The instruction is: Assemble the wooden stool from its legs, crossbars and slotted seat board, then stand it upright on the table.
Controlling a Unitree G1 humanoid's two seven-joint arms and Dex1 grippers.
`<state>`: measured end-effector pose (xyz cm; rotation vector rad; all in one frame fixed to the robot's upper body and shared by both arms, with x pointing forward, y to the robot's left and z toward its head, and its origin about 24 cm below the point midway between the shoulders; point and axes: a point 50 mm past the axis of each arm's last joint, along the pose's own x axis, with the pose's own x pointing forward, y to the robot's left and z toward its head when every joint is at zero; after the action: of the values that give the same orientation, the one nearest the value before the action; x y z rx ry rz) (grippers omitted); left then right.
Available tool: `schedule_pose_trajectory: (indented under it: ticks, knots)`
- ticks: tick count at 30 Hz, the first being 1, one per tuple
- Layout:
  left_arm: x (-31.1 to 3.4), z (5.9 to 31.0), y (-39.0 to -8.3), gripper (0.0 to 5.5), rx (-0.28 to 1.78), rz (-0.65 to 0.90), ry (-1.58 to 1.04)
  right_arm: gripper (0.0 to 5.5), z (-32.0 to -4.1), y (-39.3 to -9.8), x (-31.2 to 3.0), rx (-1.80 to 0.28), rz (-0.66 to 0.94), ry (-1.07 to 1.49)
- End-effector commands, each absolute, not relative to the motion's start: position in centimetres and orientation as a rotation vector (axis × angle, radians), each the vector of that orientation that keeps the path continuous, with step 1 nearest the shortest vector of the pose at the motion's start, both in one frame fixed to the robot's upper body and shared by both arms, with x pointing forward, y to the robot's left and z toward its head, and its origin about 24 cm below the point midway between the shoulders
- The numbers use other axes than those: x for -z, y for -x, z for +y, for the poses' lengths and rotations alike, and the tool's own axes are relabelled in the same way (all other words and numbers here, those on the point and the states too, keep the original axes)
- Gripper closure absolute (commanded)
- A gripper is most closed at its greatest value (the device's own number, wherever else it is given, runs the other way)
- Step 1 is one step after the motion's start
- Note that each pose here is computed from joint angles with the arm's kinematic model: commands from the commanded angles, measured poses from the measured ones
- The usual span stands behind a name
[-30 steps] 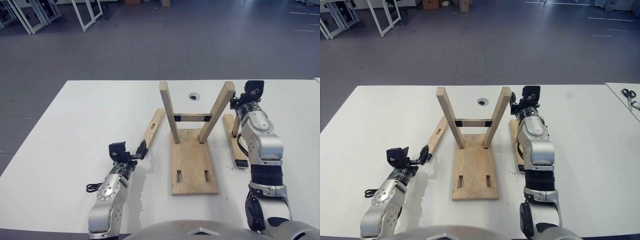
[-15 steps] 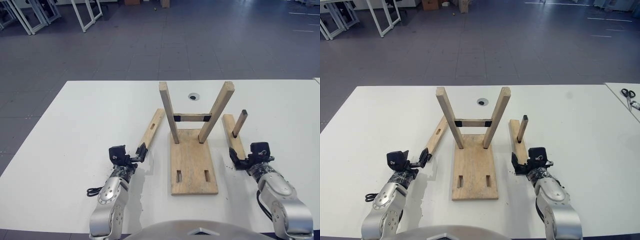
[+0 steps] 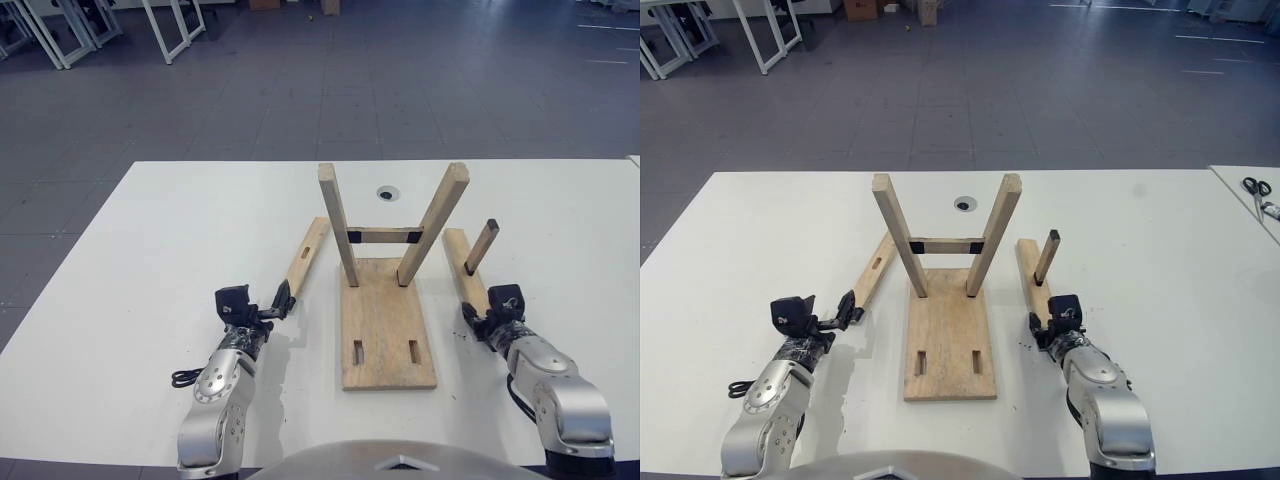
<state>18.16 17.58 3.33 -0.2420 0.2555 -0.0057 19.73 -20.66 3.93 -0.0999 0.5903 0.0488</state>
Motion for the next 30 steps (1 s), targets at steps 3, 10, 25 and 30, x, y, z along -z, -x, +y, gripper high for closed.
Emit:
schedule_pose_trajectory:
  ticks: [3,10,25,30]
  knots:
    - [-5.9,18.1,-19.2,1.08,0.121,0.21,0.286,3.44,-23.9,-24.3,-11.4,0.037,0.282,0.097]
    - [-14.8,17.2,-17.1,0.93,1.156,0.161,0.785,3.44,-19.8,-22.6,-23.9,-0.949,-0.146,-0.465]
    - [-18.5,14.0,-20.8,0.6,1.489,0.265,0.88,3.44,-12.7,-18.0,-21.7,-1.579,0.194,-0.666]
    - [-19.1,14.3,-20.1,0.6,1.559,0.285,0.886,3.44,-12.7,-18.4,-20.5,-1.53,0.239,-0.655]
